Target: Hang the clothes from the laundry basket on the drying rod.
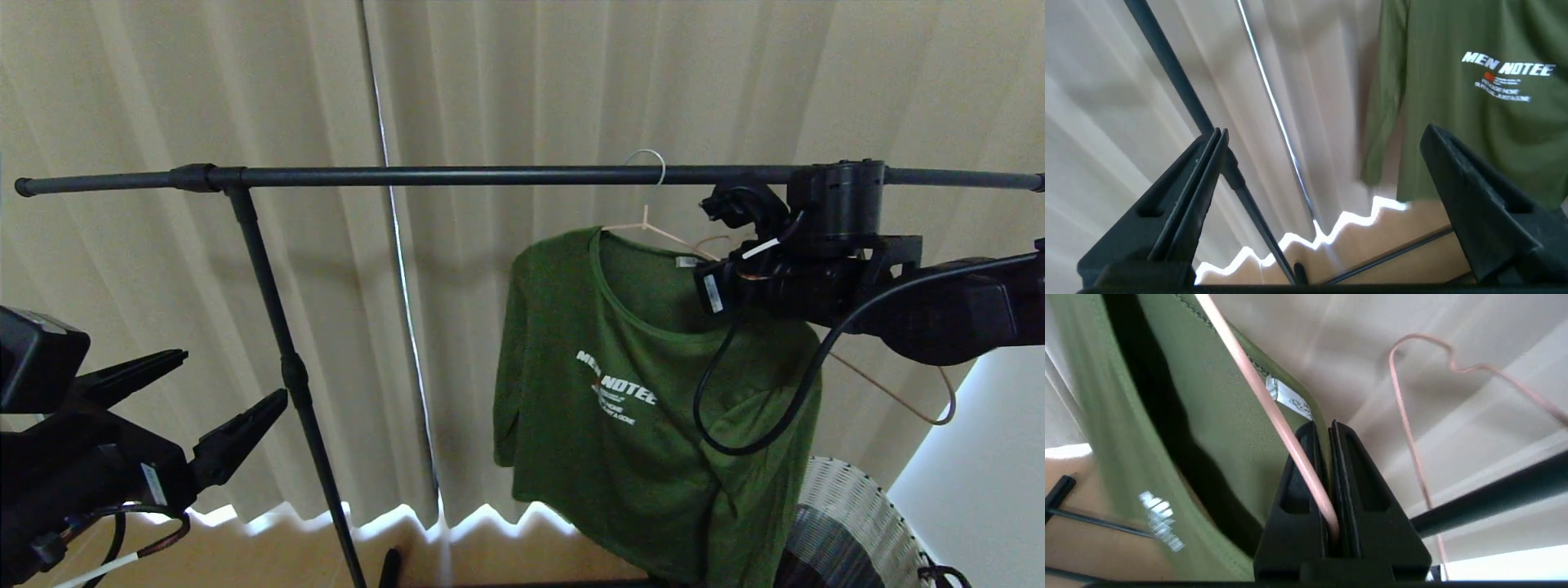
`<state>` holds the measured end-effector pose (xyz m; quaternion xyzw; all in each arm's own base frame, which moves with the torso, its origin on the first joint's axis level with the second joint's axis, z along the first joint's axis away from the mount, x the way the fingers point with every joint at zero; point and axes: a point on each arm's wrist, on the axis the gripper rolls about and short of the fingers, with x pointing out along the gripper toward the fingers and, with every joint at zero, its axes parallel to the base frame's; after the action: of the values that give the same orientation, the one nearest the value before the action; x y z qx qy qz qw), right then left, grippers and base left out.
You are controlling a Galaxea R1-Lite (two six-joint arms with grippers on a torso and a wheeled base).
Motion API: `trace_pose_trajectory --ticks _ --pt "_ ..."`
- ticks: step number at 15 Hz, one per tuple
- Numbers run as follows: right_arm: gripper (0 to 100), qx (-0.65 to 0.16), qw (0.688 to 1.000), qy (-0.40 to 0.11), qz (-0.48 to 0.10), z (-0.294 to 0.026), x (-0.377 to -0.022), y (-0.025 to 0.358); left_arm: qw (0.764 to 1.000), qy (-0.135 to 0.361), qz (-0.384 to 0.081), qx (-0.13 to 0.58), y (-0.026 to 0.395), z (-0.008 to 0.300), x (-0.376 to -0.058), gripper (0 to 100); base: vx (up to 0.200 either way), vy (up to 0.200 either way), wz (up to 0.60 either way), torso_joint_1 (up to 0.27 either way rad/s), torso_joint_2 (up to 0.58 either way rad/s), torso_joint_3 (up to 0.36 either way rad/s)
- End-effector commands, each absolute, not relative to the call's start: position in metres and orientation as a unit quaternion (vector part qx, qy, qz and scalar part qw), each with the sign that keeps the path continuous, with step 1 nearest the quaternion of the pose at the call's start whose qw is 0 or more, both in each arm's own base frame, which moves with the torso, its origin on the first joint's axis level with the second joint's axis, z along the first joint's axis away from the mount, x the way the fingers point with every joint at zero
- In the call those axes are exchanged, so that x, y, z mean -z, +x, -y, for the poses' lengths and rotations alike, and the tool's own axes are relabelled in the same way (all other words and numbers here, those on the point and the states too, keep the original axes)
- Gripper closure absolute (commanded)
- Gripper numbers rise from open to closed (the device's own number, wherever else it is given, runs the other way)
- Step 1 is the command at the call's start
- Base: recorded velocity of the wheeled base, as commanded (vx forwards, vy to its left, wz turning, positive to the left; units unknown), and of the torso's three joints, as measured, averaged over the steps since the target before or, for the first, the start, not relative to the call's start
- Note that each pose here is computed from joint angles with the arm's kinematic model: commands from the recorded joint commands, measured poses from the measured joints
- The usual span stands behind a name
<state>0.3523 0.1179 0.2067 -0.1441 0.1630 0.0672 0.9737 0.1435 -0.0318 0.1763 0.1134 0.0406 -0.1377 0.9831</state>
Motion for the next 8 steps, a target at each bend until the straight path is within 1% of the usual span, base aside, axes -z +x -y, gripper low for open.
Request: trace_pose_trajectory --ticks 1,8 --pt "100 -0.067 0.973 -0.144 -0.167 -0.1201 -0.2013 0.3599 0.983 0.114 -0.043 0.139 0.1444 0.0323 -0.1755 0 0.0 0.0 0.0 0.0 0.0 0.0" --pt "100 -0.072 0.972 -0.146 -0.171 -0.1235 -0.1996 0.3572 0.983 0.113 -0.043 0.138 0.1448 0.0322 -0.1757 0 0.0 0.0 0.0 0.0 0.0 0.0"
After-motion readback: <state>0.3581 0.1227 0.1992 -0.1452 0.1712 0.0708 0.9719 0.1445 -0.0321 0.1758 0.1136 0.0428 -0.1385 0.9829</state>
